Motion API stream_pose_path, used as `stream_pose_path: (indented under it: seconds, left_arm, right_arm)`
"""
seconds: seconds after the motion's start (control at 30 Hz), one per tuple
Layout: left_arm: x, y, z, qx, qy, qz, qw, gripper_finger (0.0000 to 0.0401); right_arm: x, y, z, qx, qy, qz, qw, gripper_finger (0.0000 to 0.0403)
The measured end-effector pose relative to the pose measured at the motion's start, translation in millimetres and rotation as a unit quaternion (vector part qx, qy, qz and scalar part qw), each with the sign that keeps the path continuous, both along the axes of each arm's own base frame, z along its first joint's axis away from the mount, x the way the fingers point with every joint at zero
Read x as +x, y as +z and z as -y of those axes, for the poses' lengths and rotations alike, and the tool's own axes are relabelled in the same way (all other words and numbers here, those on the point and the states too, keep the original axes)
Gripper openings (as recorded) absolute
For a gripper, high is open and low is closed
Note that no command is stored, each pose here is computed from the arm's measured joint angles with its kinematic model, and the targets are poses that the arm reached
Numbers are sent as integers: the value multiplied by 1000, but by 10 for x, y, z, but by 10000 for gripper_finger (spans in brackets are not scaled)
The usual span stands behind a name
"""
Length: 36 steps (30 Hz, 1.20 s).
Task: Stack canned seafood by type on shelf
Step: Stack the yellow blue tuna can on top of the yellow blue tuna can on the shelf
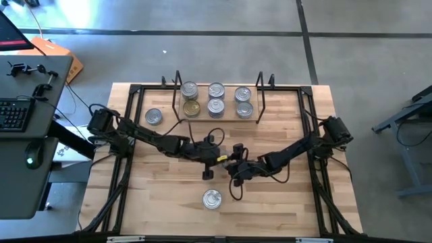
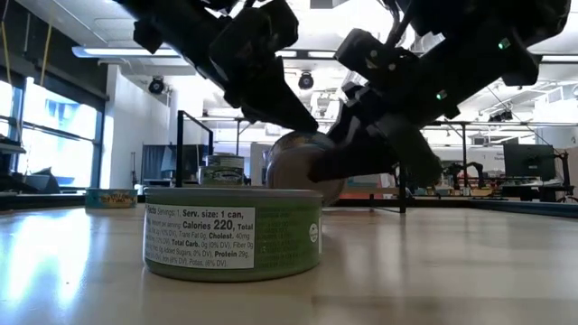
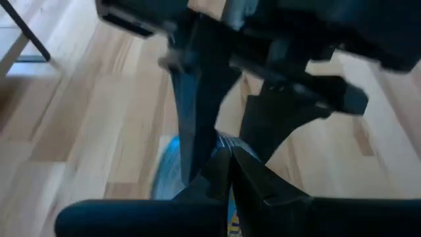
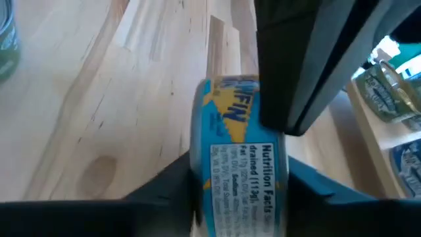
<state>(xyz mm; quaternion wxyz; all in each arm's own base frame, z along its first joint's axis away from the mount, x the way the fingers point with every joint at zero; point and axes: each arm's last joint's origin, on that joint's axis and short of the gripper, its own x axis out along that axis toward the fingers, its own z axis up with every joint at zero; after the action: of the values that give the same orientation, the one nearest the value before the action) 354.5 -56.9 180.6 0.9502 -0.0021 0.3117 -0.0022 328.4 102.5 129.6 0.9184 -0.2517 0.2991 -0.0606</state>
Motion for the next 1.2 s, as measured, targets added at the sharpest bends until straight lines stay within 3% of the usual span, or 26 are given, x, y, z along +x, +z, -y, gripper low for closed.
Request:
stream_pose_path:
  seconds: [0.07,0.17,0.27,0.43,0.57,0.67,0.77,0.93,1.07,1.2]
  left_arm:
    - [2,3,-11,3,3,1,1000,3]
    - [-50,61,-31,7,2,-13,1000,4]
    - [-181,112,-48,6,17,-59,998,4]
    - [-450,141,47,26,89,-139,986,4]
    - [-605,53,196,75,136,-141,978,5]
    - [-670,-22,320,78,148,-114,979,5]
    - [-740,-121,423,64,152,-88,982,5]
    - [-889,-281,566,37,177,-31,983,5]
    - [-1012,-383,659,28,164,-23,986,5]
    - [-1060,-403,700,34,165,-19,985,5]
  right_arm:
    - [-1,-3,0,11,-6,2,1000,123]
    - [-9,-4,3,24,-21,4,999,118]
    - [-98,27,-6,2,-44,-27,999,118]
    - [-215,495,12,-38,-112,-52,992,118]
    - [-128,994,215,-110,-181,-86,974,118]
    - [-13,1301,517,-146,-204,-121,961,118]
    - [68,1375,981,-190,-213,-170,943,118]
    - [-5,1197,1779,-148,-188,-247,939,118]
    - [-66,1103,2239,-158,-230,-210,937,118]
    - [-84,930,2489,-176,-185,-228,940,118]
